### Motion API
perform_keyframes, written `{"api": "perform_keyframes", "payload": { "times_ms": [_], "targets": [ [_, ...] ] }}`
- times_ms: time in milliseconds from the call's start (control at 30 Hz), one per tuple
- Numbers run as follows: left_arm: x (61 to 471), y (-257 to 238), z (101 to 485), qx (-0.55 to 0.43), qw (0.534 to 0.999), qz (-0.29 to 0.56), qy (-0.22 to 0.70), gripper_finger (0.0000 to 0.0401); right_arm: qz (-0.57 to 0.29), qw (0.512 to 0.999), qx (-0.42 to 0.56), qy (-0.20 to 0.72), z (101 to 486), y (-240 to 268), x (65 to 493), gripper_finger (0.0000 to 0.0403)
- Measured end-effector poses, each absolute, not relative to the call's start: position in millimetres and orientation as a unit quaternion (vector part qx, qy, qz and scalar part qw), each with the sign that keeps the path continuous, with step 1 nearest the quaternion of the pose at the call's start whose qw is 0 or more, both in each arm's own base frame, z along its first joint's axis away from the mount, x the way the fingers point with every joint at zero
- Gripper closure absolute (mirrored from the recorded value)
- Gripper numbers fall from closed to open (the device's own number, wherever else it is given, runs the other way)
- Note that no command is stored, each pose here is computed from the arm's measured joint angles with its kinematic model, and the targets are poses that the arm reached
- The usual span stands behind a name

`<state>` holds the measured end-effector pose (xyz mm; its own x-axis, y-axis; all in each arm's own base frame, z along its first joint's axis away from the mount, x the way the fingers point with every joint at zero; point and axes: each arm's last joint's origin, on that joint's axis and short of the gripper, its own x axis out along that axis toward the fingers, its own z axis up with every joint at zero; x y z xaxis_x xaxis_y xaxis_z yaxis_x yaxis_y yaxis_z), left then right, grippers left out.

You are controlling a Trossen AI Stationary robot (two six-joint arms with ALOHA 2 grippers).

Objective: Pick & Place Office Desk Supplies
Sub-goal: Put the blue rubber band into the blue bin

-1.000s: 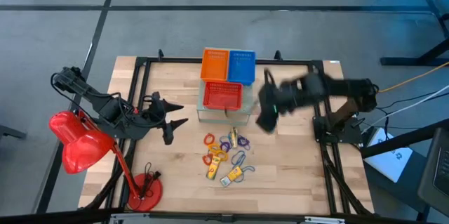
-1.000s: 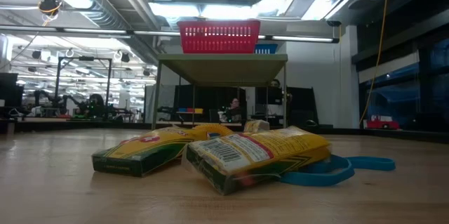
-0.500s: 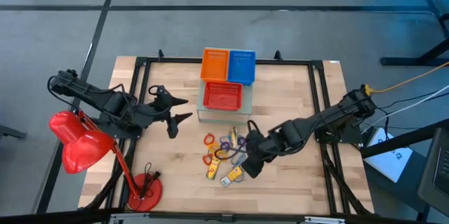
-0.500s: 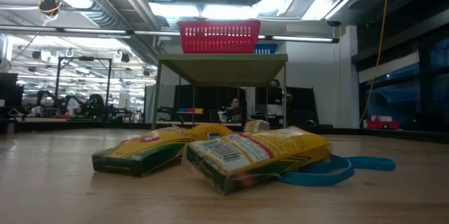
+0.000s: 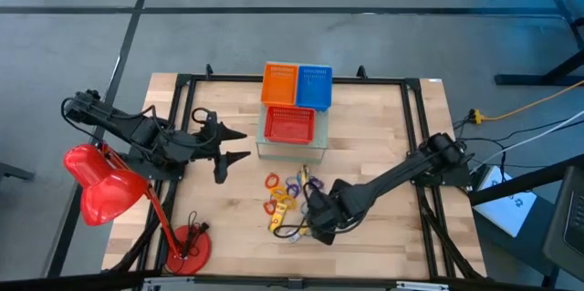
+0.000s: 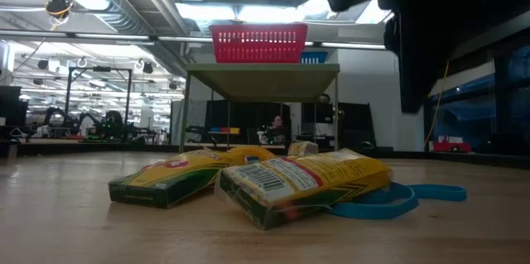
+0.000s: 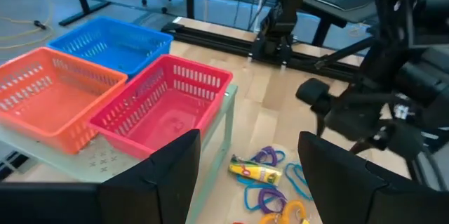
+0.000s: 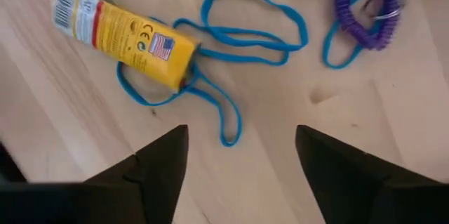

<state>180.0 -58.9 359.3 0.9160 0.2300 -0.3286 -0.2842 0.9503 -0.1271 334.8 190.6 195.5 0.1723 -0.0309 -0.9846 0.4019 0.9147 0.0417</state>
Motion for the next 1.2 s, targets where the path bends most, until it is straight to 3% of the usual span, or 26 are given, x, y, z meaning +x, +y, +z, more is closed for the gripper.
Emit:
{"api": "perform_keyframes", "payload": {
  "times_ms": [333,833,1000,1200],
  "targets": [
    [182,-58,362,-0.107,0.976,0.12,0.145,0.0161,-0.154,0.714,0.16,0.664,153,194,347,0.0124],
    [191,-40,367,-0.151,0.976,0.086,0.134,0.0161,-0.19,0.709,0.151,0.662,132,190,353,0.0132],
    [191,-39,366,-0.154,0.975,0.078,0.137,0.0161,-0.191,0.71,0.15,0.661,131,190,353,0.0178],
    [192,-39,366,-0.155,0.975,0.074,0.138,0.0162,-0.182,0.706,0.159,0.666,131,192,354,0.0282]
  ]
}}
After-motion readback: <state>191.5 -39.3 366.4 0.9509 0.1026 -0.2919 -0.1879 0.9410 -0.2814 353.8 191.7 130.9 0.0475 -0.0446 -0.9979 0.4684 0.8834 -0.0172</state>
